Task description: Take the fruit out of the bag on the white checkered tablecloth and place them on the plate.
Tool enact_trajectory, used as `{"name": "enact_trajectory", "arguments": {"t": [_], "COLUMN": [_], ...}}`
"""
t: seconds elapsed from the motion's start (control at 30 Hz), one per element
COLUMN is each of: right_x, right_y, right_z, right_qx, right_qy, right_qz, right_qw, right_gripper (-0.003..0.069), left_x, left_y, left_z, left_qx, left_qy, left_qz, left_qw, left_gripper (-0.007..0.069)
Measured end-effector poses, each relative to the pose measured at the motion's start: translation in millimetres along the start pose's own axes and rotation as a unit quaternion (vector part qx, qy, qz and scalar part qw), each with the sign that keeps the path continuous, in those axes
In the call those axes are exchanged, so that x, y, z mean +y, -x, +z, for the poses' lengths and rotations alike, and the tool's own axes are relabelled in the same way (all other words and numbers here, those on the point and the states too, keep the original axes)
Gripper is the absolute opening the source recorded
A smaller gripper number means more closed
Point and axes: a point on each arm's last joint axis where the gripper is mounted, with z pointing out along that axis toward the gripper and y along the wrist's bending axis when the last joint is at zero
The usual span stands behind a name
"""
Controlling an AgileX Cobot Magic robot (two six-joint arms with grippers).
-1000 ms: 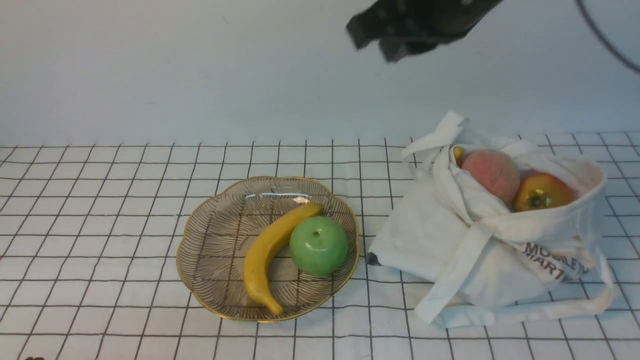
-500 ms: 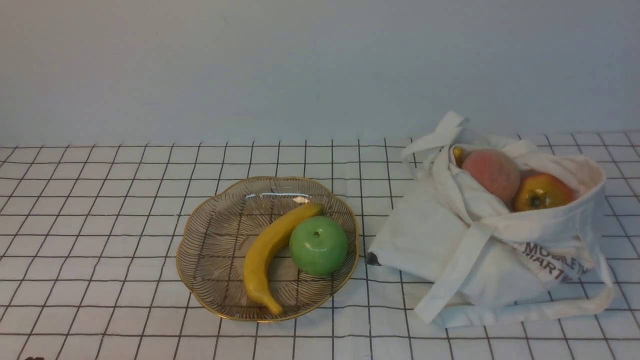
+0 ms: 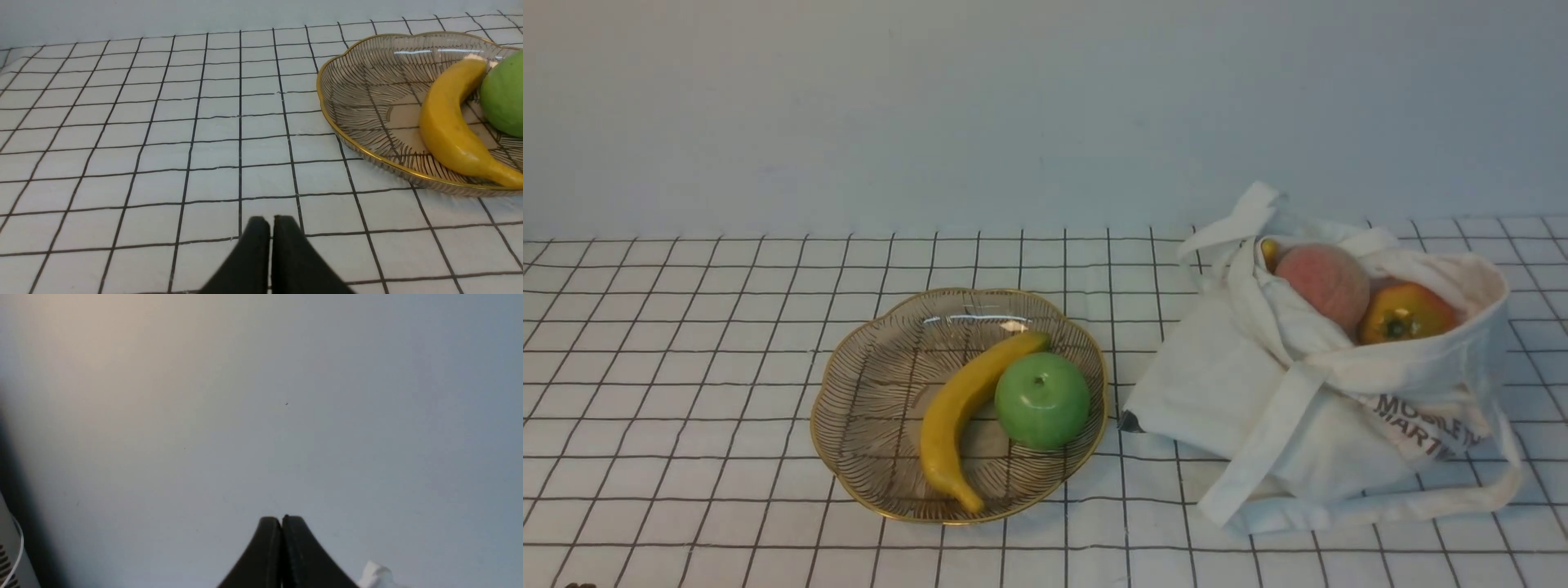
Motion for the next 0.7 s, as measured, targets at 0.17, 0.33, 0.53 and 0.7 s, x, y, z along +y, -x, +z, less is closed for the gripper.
{"name": "enact_trajectory", "arguments": {"t": [0.17,0.33,0.53,0.7], "right_x": [-0.5,-1.6,1.4,9.4], "right_y": [-10.3,-12.3,-9.0,-10.8], "right_z": [4.1,5.0,5.1,5.4], "right_qx": [0.01,0.01,-0.01,-0.014], "right_qy": [0.0,-0.005,0.011,0.055], "right_qz": [-0.007,-0.023,-0.039,-0.077], "right_qw": [1.0,1.0,0.999,0.995], "right_gripper": [-0.0014,-0.0014,-0.0014,-0.0014], "left_x": [0.0,0.0,0.0,0.0], "left_y": [0.0,0.0,0.0,0.0], "left_z": [0.0,0.0,0.0,0.0], "left_qx": [0.0,0.0,0.0,0.0], "left_qy": [0.0,0.0,0.0,0.0], "left_qz": [0.0,0.0,0.0,0.0], "left_qw": [1.0,1.0,1.0,1.0], "left_gripper": [-0.0008,-0.0008,-0.0008,-0.0008]}}
